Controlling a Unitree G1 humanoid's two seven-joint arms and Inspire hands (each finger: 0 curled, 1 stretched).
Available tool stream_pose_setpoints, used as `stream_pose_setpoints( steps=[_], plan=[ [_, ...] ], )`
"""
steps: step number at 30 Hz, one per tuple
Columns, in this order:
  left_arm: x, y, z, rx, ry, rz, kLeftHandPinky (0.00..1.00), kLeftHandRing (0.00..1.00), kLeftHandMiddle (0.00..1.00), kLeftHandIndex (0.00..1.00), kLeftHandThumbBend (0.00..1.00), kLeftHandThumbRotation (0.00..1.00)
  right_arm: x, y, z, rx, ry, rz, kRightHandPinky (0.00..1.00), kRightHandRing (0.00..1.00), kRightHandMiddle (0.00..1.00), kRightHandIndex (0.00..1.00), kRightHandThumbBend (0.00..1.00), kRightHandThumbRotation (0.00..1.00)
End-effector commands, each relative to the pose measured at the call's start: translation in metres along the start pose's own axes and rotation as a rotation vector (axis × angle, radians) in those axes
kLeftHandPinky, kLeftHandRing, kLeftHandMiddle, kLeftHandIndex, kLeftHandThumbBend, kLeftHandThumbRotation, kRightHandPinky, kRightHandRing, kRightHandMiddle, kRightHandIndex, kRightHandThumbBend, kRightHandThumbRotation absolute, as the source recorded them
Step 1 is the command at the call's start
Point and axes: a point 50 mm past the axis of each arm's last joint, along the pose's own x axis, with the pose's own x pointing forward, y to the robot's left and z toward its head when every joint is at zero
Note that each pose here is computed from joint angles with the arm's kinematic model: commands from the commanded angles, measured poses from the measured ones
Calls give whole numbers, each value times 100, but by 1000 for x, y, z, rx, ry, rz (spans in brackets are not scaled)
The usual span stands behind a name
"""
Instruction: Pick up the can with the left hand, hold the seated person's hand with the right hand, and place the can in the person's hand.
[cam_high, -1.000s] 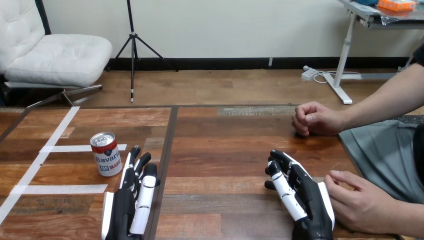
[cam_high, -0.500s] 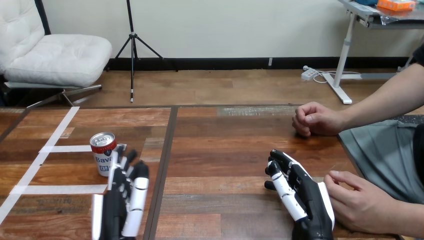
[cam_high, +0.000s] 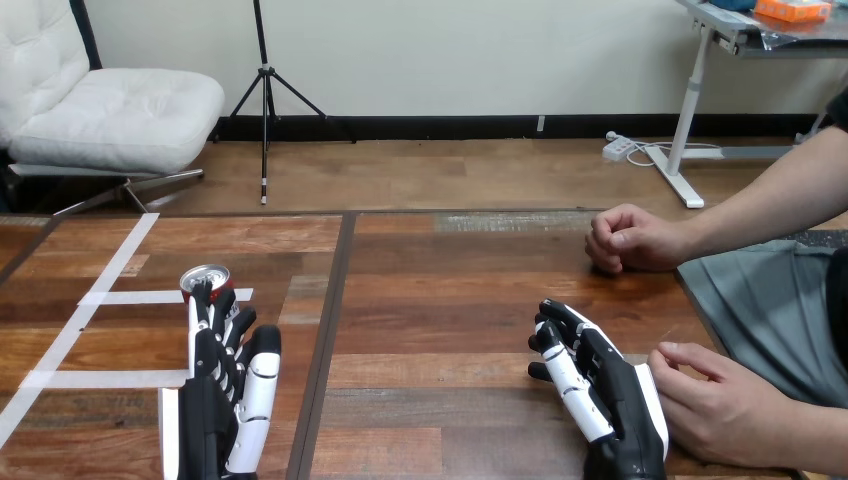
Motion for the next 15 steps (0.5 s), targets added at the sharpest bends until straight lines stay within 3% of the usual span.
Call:
stream_pose_setpoints(
  steps=[1,15],
  plan=[
    [6,-8,14,-25,-100,-9,82,90,95,100,61,76,11,8,15,19,-68,27,73,81,85,82,53,60],
    [7,-7,26,16,-200,48,84,91,96,100,63,75,11,7,14,16,-60,31,73,81,84,81,54,59]
  ],
)
